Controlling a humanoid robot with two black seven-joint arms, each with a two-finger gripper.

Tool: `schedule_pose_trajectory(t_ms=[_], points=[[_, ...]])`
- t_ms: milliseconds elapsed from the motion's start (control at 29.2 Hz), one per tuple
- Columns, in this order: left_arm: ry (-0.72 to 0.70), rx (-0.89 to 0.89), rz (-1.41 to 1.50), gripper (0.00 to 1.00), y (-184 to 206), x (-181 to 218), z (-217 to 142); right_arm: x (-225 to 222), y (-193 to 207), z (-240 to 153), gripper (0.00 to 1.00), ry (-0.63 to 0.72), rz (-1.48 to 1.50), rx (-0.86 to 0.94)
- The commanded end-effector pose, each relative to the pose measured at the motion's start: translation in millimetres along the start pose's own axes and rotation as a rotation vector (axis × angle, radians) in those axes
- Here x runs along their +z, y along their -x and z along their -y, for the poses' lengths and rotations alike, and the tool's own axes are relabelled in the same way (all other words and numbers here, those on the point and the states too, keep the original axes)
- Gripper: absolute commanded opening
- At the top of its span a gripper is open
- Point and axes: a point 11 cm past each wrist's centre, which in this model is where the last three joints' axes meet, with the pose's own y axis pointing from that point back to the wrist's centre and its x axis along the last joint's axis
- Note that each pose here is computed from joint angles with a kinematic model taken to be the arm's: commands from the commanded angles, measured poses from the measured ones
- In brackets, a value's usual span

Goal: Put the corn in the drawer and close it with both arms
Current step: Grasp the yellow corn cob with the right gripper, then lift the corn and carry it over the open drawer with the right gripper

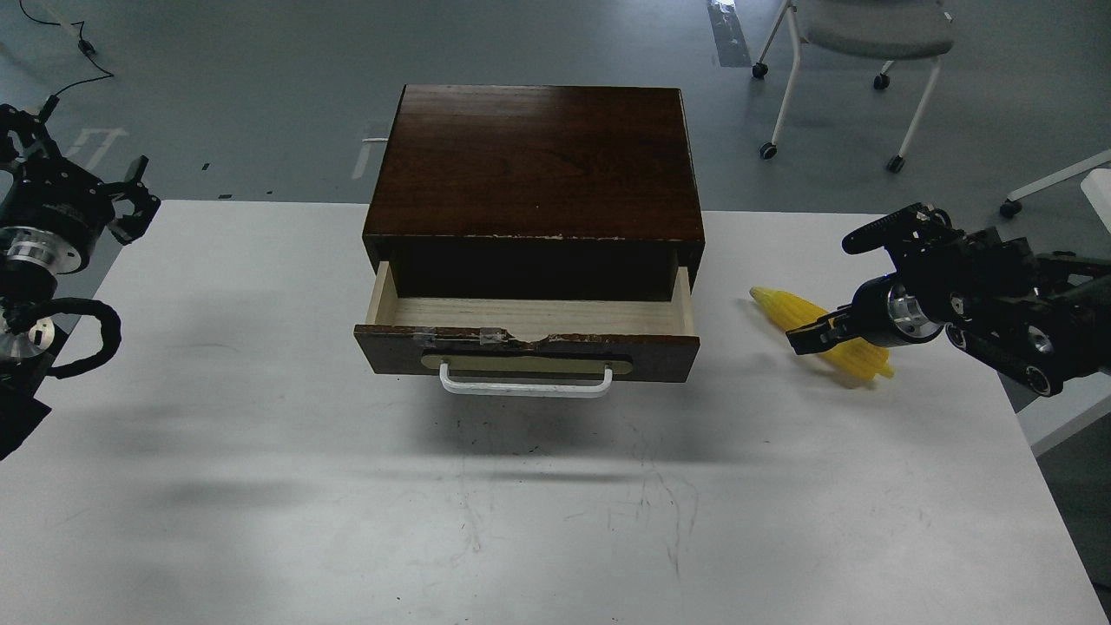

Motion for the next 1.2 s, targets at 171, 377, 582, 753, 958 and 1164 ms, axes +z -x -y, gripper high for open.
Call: schedule_pose_trajectory(t_ms=[171, 377, 582, 753, 958, 1164], points=[[0.0, 0.003, 0.002, 0.98, -2, 1, -1, 2, -40, -24, 0.13, -0.003, -0.024, 0.115], [-0.004, 0.008, 0.006, 0.98, -4, 0, -3, -14, -120, -114, 0.11, -0.076, -0.093, 0.338], [-0.01, 0.007, 0.005, 0.98, -4, -1, -2, -90, -188, -205, 0.08, -0.173, -0.332, 0.519], [-0.027, 0.001, 0.013, 0.98, -2, -3, -2, -165, -217, -232, 0.08, -0.237, -0.543, 0.564], [-0.043, -0.004, 0.014, 0.98, 0, -2, 0, -262, -212, -190, 0.08, -0.266, -0.889, 0.48], [-0.027, 0.016, 0.038, 0.98, -12, 13, -4, -286, -193, -155, 0.08, -0.213, -1.101, 0.393]])
